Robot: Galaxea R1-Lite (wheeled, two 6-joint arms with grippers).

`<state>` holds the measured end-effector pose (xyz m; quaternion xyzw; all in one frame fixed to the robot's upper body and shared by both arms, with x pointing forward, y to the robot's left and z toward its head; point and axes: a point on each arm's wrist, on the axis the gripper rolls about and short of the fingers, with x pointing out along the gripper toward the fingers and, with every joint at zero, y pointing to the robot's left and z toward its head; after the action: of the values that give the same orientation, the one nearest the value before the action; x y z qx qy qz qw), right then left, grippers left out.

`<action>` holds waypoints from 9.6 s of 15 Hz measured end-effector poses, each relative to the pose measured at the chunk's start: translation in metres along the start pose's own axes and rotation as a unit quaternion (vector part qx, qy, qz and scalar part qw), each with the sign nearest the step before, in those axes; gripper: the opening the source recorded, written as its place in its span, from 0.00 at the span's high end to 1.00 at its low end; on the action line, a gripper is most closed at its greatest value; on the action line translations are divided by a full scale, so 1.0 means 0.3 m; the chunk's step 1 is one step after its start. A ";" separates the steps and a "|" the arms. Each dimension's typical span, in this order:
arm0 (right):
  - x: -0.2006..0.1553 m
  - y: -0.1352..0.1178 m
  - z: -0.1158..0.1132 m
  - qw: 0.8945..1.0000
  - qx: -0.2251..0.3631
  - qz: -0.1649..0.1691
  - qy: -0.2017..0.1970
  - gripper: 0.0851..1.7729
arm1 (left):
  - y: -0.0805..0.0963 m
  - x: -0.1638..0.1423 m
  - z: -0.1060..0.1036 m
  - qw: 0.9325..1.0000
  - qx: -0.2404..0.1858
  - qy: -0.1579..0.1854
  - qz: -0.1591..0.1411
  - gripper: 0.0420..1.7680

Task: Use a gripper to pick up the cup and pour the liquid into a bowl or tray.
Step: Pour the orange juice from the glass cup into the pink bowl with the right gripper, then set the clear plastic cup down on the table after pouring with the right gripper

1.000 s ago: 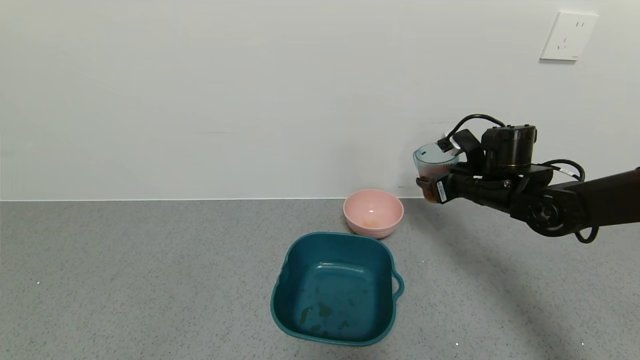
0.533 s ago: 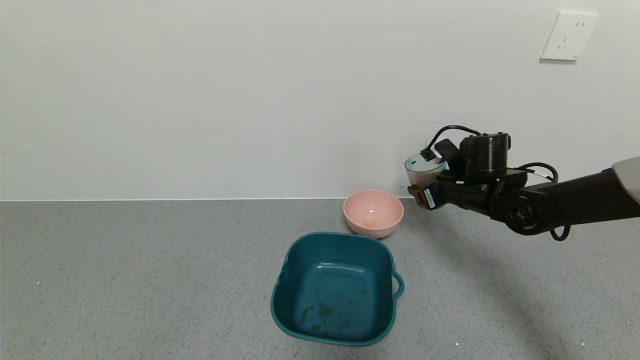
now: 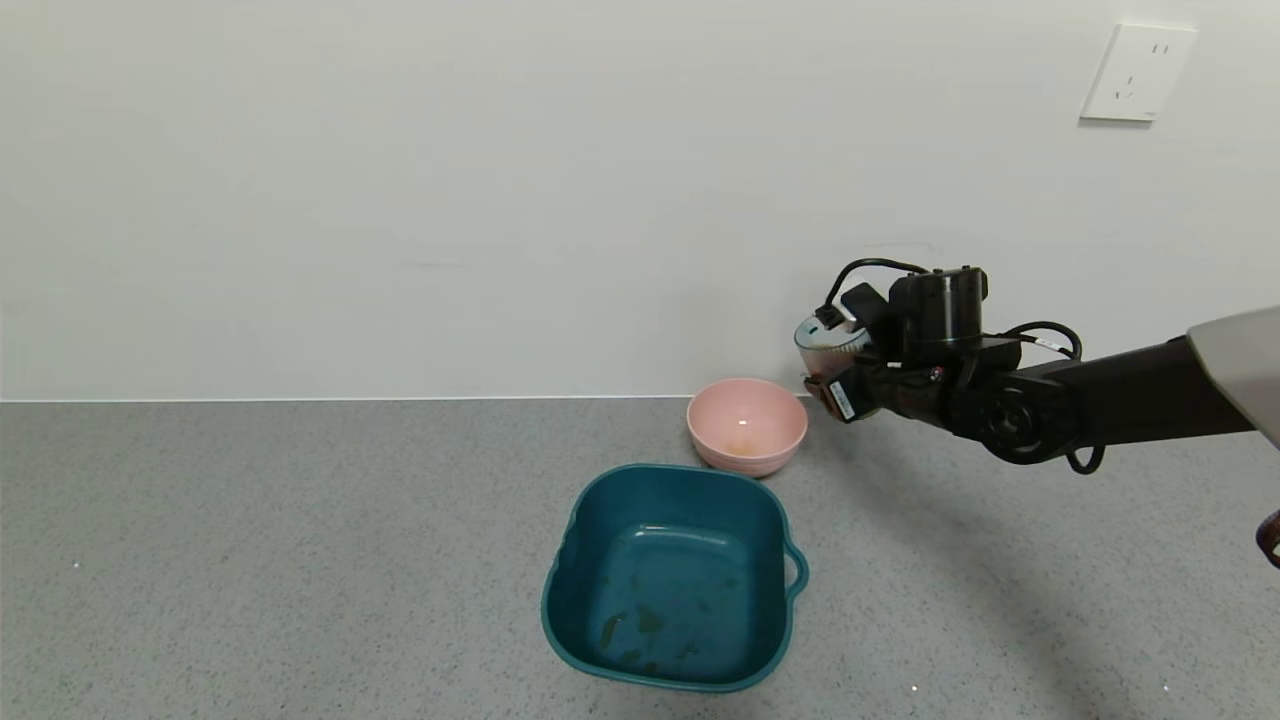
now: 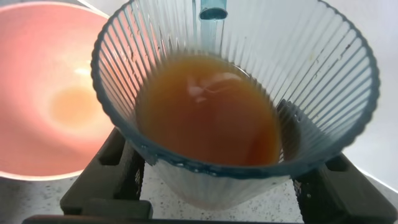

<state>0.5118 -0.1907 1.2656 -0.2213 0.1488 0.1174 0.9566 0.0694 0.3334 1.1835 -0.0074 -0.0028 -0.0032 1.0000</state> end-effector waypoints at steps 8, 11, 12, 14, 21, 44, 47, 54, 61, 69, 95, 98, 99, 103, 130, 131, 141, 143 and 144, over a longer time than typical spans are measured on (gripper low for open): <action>0.034 0.012 0.000 0.999 -0.052 0.002 -0.001 0.26 | 0.000 0.000 0.000 1.000 0.000 0.000 0.000 0.03; 0.041 0.012 -0.002 0.998 -0.069 0.001 0.000 0.26 | 0.000 0.000 0.000 1.000 0.000 0.000 0.000 0.03; 0.042 0.012 -0.002 0.997 -0.075 0.001 0.000 0.26 | 0.000 0.000 0.000 1.000 0.000 0.000 0.000 0.03; 0.045 0.013 -0.004 0.996 -0.091 0.001 0.000 0.26 | 0.000 0.000 0.000 1.000 0.000 0.000 0.000 0.03; 0.056 0.012 0.006 0.990 -0.137 0.011 0.018 0.26 | 0.000 0.000 0.000 1.000 0.000 0.000 0.000 0.03; 0.143 0.026 0.091 0.930 -0.364 -0.044 0.012 0.26 | 0.000 0.000 0.000 1.000 0.000 0.000 0.000 0.03; 0.148 0.028 0.092 0.925 -0.376 -0.046 0.012 0.26 | 0.000 0.000 0.000 1.000 0.000 0.000 0.000 0.03; 0.159 0.025 0.099 0.905 -0.421 -0.052 0.011 0.26 | 0.000 0.000 0.000 1.000 0.000 0.000 0.000 0.03; 0.156 0.015 0.113 0.883 -0.464 -0.066 0.014 0.26 | 0.000 0.000 0.000 1.000 0.000 0.000 0.000 0.03; 0.155 0.016 0.120 0.844 -0.531 -0.071 0.015 0.26 | 0.000 0.000 0.000 1.000 0.000 0.000 0.000 0.03; 0.144 0.079 0.158 0.756 -0.648 -0.091 -0.013 0.26 | 0.000 0.000 0.000 1.000 0.000 0.000 0.000 0.03; 0.134 0.088 0.150 0.796 -0.598 -0.088 0.000 0.26 | 0.000 0.000 0.000 1.000 0.000 0.000 0.000 0.03; 0.127 0.097 0.146 0.813 -0.577 -0.084 0.007 0.26 | 0.000 0.000 0.000 1.000 0.000 0.000 0.000 0.03; 0.081 0.104 0.134 0.877 -0.478 -0.035 0.042 0.26 | 0.000 0.000 0.000 1.000 0.000 0.000 0.000 0.03; -0.308 -0.015 -0.020 0.982 0.187 -0.016 0.038 0.26 | 0.000 0.000 0.000 1.000 0.000 0.000 0.000 0.03; -0.314 -0.017 -0.043 0.980 0.193 -0.023 0.030 0.26 | 0.000 0.000 0.000 1.000 0.000 0.000 0.000 0.03; -0.249 -0.007 -0.250 0.958 0.225 -0.125 -0.124 0.26 | 0.000 0.000 0.000 1.000 0.000 0.000 0.000 0.03; -0.210 0.003 -0.300 0.958 0.219 -0.134 -0.125 0.26 | 0.000 0.000 0.000 1.000 0.000 0.000 0.000 0.03; -0.194 0.010 -0.323 0.960 0.217 -0.133 -0.115 0.26 | 0.000 0.000 0.000 1.000 0.000 0.000 0.000 0.03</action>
<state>0.4343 -0.2416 1.2008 -0.0117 0.0289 -0.0217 0.9993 0.0694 0.3334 1.1835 -0.0074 -0.0028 -0.0032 1.0000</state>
